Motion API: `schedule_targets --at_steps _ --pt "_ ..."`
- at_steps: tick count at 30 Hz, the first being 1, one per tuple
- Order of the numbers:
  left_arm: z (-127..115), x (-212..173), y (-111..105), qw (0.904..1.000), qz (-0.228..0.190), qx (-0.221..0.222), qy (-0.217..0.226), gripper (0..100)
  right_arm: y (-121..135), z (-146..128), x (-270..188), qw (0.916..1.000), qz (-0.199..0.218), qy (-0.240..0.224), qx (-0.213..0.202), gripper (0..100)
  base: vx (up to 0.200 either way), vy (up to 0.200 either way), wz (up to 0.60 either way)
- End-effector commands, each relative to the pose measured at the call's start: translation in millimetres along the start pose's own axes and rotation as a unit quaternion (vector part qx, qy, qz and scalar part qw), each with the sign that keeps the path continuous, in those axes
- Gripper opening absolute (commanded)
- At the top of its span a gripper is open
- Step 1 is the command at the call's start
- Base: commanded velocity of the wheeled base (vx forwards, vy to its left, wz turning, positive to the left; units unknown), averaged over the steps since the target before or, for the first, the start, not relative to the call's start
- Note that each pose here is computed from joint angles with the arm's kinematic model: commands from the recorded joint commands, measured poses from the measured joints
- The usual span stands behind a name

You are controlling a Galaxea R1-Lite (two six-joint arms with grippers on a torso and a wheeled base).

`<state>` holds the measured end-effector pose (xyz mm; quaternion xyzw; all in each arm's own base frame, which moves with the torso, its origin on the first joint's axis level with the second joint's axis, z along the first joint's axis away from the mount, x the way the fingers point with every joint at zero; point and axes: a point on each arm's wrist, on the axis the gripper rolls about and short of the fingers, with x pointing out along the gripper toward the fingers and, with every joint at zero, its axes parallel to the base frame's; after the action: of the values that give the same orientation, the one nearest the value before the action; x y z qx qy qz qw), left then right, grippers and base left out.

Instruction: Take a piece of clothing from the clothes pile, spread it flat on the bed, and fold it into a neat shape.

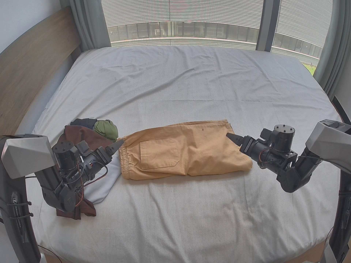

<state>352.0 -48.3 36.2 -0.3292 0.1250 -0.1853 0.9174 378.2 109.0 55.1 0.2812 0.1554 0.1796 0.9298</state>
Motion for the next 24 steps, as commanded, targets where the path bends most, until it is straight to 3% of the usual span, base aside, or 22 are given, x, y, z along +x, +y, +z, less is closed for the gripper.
schedule_targets --at_steps 1,7,12,24 --pt "-3 -13 -15 0.9996 -0.013 0.019 0.017 100 11 -24 -18 0.9992 0.003 0.04 0.001 100 0.0 0.0 0.0" --pt "-11 -14 -12 0.9977 -0.008 0.059 0.031 100 10 -47 -27 0.9962 -0.009 0.086 0.004 100 0.0 0.0 0.0" --pt "-15 -13 -9 0.9975 -0.002 0.061 0.035 100 0 -60 -25 0.9941 -0.025 0.105 0.015 100 0.0 0.0 0.0" --pt "-18 -12 -8 0.9958 -0.002 0.083 0.04 100 -19 -78 -11 0.991 -0.047 0.122 0.027 100 0.0 0.0 0.0"
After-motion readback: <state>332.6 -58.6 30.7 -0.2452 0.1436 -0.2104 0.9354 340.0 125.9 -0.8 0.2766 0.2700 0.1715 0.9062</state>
